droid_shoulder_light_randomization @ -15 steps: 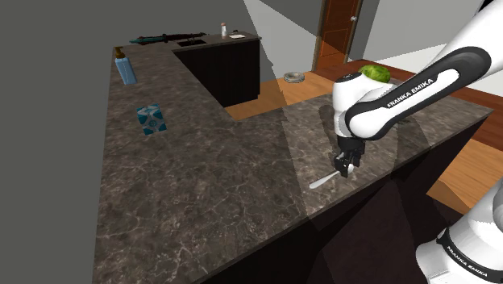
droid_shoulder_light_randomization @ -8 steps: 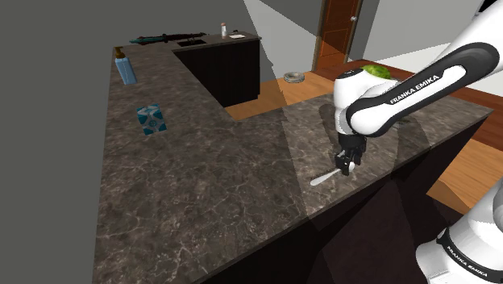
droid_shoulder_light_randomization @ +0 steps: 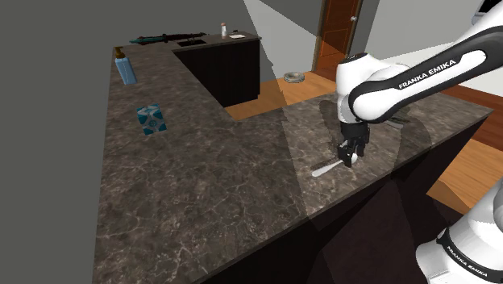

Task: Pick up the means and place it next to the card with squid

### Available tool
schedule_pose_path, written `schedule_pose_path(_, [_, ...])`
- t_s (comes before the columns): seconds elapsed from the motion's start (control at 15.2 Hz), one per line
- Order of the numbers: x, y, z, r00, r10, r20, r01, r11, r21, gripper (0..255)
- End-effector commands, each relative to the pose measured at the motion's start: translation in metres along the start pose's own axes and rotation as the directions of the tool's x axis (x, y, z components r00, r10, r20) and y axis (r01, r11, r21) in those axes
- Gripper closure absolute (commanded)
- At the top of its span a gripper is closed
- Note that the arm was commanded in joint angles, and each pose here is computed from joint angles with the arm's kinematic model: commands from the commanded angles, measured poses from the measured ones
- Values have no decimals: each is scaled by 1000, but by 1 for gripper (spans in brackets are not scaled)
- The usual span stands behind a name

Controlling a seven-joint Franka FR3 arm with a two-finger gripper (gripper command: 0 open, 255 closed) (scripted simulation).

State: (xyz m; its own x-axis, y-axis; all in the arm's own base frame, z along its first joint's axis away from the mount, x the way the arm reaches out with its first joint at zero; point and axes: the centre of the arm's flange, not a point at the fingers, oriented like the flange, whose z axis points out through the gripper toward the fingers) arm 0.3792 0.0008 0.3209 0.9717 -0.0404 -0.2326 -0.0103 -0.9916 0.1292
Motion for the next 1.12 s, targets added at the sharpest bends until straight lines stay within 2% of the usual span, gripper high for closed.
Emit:
schedule_pose_path(0.0, [-4,2,-12,1000,0,0,0,1000,0,255])
schedule_pose_path(0.4, [-11,6,-39,1000,0,0,0,1000,0,255])
schedule_pose_path(1.06, [-19,136,-20,1000,0,0,0,1000,0,255])
